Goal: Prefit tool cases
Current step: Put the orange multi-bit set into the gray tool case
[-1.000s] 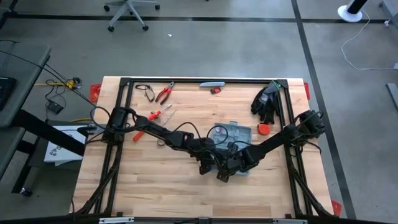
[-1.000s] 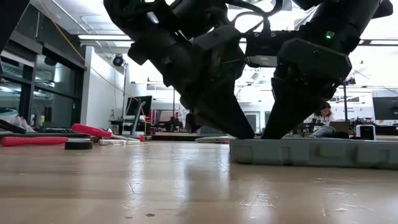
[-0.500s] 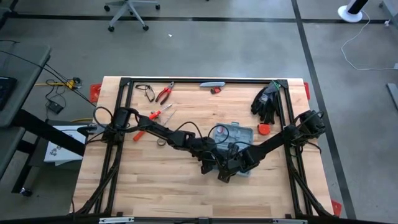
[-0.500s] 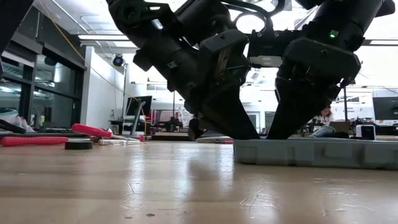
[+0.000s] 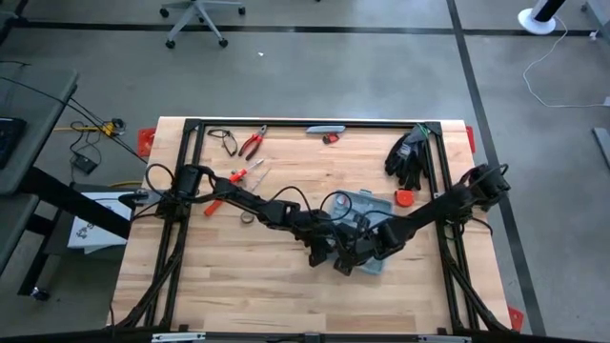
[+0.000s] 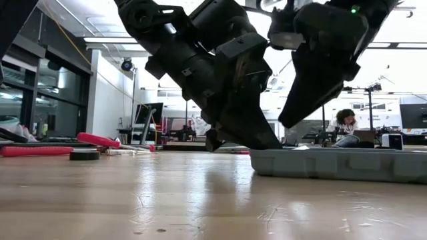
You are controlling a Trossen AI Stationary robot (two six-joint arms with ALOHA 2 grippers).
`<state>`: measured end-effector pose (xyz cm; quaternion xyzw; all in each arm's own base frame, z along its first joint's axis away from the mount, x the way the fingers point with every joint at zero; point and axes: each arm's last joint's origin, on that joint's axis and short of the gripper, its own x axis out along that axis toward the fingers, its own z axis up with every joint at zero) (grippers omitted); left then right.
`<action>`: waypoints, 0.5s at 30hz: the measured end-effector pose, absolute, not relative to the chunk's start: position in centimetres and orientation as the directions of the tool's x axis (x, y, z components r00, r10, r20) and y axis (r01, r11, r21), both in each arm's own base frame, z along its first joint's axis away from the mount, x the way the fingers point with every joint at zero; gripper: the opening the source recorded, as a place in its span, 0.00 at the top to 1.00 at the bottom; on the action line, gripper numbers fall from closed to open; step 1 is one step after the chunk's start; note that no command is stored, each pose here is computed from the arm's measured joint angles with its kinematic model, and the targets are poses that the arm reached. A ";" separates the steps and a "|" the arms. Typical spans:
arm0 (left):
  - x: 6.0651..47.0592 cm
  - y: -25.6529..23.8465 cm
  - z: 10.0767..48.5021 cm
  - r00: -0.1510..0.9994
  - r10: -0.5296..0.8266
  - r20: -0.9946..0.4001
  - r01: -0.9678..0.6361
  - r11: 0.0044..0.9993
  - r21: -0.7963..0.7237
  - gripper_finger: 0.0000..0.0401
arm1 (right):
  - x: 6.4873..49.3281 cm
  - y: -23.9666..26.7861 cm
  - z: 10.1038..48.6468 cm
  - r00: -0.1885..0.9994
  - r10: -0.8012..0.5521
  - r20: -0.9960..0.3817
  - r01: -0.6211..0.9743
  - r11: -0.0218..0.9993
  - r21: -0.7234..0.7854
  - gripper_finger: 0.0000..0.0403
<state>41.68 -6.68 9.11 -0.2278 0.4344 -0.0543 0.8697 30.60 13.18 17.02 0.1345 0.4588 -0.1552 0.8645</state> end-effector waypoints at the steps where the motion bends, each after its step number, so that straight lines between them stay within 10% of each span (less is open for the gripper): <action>1: 41.7 -6.6 9.1 0.616 -0.294 -0.730 -0.103 0.889 -0.446 1.00 | 30.4 13.3 17.2 0.528 -0.144 -0.837 0.396 0.914 0.092 0.81; 15: 41.7 -6.4 9.1 0.614 -0.297 -0.731 -0.092 0.893 -0.440 1.00 | 29.2 13.7 15.4 0.531 -0.041 -0.847 0.472 0.844 0.254 0.99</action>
